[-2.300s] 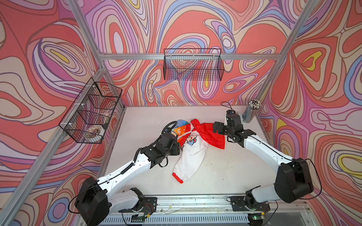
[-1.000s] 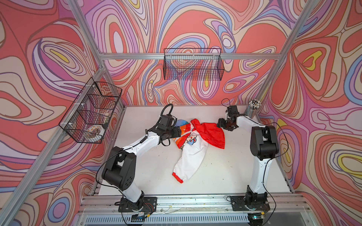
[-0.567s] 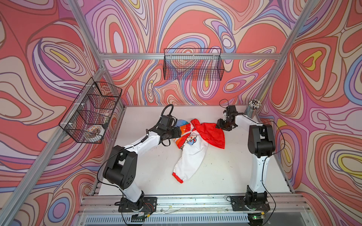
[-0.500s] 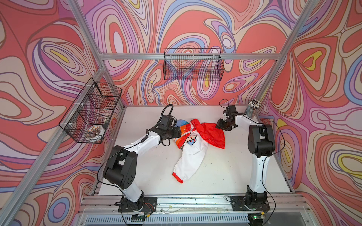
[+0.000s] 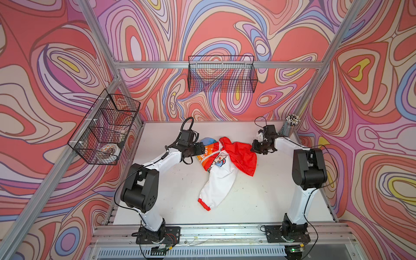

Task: Unzip the jacket
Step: Flatten out the jacket at the center of the board.

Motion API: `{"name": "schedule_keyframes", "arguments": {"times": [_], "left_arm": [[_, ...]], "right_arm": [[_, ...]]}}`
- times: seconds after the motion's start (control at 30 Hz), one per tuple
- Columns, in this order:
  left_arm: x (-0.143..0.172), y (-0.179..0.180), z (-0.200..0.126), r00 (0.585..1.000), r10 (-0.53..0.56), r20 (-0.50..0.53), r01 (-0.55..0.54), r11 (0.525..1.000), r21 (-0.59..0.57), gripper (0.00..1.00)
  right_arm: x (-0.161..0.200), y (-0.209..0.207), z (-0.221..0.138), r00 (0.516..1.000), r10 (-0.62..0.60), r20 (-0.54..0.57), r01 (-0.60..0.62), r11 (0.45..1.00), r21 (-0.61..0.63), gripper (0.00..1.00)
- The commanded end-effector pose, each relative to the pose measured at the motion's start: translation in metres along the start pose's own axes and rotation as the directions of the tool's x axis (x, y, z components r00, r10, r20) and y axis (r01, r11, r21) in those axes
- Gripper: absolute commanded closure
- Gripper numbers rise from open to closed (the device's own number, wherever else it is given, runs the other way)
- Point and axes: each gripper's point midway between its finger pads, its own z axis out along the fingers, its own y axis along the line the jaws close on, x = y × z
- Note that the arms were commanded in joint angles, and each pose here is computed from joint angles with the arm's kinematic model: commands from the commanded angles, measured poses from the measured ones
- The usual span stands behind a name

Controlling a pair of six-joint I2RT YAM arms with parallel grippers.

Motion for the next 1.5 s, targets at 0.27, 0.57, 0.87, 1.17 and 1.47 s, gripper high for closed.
{"name": "schedule_keyframes", "arguments": {"times": [0.27,0.57,0.87,1.17,1.47], "left_arm": [[0.003,0.009,0.030,0.997,0.050,-0.067,-0.052,0.998,-0.041,0.22],[0.013,0.017,0.057,0.989,0.048,-0.138,-0.057,0.997,-0.061,0.30],[-0.017,-0.004,0.013,0.997,0.058,-0.045,-0.059,0.998,-0.034,1.00],[-0.074,-0.027,-0.151,0.941,0.113,0.318,-0.093,0.993,-0.079,1.00],[-0.090,-0.044,-0.274,0.849,0.215,0.482,-0.181,0.976,-0.118,1.00]], "right_arm": [[0.004,0.026,-0.052,0.993,-0.016,0.117,0.026,0.996,-0.082,1.00],[0.004,0.033,-0.057,0.993,-0.018,0.116,0.031,0.993,-0.111,1.00],[-0.022,0.048,-0.099,0.969,-0.043,0.243,0.066,0.994,-0.085,1.00],[-0.074,0.055,-0.212,0.847,-0.104,0.522,0.045,0.991,0.124,1.00],[-0.105,0.093,-0.303,0.730,-0.134,0.670,0.071,0.990,0.120,1.00]]}}
